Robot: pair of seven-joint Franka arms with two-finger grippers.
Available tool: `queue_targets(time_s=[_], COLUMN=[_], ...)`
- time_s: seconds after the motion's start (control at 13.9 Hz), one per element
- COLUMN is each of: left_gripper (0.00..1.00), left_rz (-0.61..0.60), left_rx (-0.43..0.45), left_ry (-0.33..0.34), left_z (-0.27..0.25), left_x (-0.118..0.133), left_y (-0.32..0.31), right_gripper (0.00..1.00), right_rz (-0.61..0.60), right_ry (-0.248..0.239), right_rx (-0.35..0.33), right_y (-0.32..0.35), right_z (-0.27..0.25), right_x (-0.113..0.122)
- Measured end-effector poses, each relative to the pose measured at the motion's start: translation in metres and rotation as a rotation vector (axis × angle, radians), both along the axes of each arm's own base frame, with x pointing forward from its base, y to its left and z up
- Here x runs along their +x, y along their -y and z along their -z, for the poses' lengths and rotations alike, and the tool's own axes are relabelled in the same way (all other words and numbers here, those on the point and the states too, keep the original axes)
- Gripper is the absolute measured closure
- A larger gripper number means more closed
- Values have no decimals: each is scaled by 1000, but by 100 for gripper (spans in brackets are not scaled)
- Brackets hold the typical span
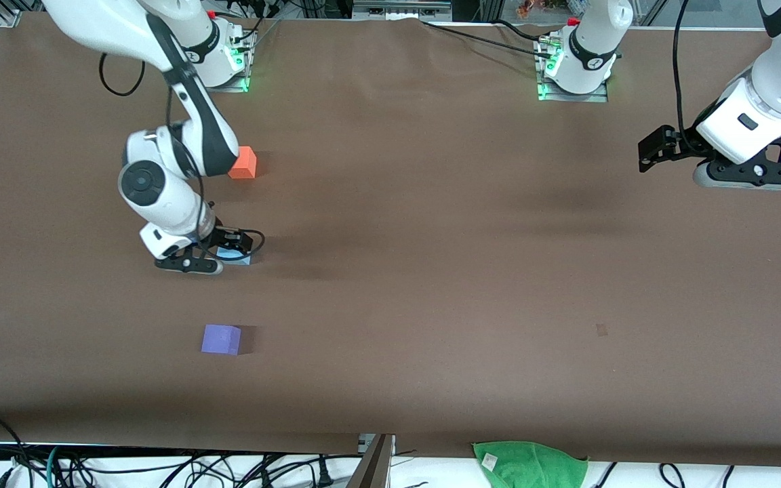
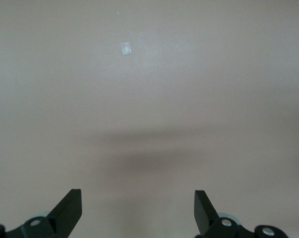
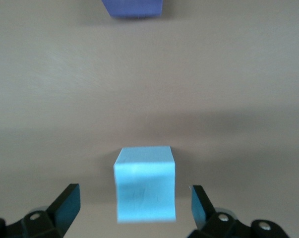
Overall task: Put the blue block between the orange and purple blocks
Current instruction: 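Release the blue cube between the orange and purple cubes, raise the right gripper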
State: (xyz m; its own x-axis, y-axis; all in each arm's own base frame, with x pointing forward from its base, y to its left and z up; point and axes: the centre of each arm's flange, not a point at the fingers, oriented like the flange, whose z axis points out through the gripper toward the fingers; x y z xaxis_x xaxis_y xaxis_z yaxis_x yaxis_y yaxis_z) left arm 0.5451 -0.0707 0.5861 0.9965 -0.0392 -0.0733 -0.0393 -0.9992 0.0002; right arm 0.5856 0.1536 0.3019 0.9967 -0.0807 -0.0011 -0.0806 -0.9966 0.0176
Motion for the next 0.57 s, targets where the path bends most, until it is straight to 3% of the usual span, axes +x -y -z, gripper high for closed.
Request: queue_targets(time_s=[0.22,0.36,0.57], left_gripper=[0,0,0], left_rz=[0,0,0], left_rx=[0,0,0], left_ry=[0,-2,-3], left_z=[0,0,-1], left_x=[0,0,0], left_y=[0,0,0], right_gripper=[0,0,0], right_rz=[4,-7,-74], right_ry=[-25,-74,-96], right_rx=[-8,-14,66], right_y=[3,12,34], right_z=[-120,-189,-248], right_x=[6,4,1])
